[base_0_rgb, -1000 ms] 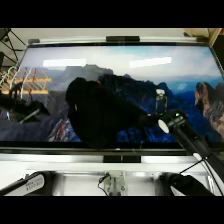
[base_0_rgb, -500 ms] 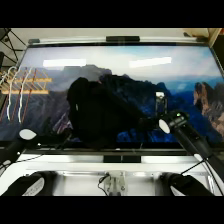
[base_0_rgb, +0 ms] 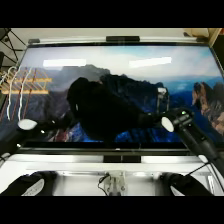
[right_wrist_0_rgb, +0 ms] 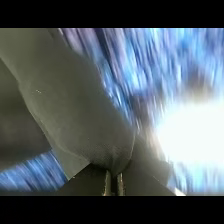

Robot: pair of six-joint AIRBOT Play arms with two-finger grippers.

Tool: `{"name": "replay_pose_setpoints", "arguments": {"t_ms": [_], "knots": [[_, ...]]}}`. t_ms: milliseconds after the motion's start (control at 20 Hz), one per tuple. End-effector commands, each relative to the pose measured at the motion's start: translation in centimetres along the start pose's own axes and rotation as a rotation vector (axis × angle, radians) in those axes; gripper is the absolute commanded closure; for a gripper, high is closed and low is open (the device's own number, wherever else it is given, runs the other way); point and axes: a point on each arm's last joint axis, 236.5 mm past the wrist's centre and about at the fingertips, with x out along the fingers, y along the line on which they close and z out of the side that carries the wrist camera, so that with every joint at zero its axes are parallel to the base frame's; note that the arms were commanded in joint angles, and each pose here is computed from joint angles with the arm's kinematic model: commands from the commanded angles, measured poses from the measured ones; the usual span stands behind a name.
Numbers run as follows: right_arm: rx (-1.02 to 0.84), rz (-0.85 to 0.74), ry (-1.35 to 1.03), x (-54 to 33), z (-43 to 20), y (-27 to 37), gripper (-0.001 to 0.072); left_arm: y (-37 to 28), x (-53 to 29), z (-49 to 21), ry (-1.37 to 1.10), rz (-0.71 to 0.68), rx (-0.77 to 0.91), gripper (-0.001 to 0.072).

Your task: Fold the shirts.

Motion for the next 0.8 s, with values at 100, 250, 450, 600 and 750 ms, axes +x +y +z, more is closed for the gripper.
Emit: {"name": "replay_pose_setpoints", "arguments": {"t_ms": [100, 250, 450, 600, 750], "knots": [[-0.035, -0.014, -0.704, -21.5, 16.8, -1.4, 0.0643, -28.5, -25.8, 9.4, -0.631, -0.288, 0.799, 0.0675], [0.061, 0.058, -1.063, -37.1, 19.1, -3.8, 0.0642, -41.4, -41.7, 2.7, -1.099, -0.313, 1.137, 0.0674], [0.143, 0.206, -1.143, -43.5, 15.5, -4.9, 0.0643, -43.8, -43.2, -3.9, -1.064, -0.341, 1.162, 0.0675], [0.184, 0.180, -1.089, -43.5, 12.8, -6.9, 0.0643, -41.8, -42.0, -3.5, -1.030, -0.198, 1.188, 0.0675], [0.223, 0.136, -0.992, -42.1, 10.3, -8.7, 0.0643, -40.5, -40.6, -3.5, -0.961, -0.150, 1.193, 0.0675]]}}
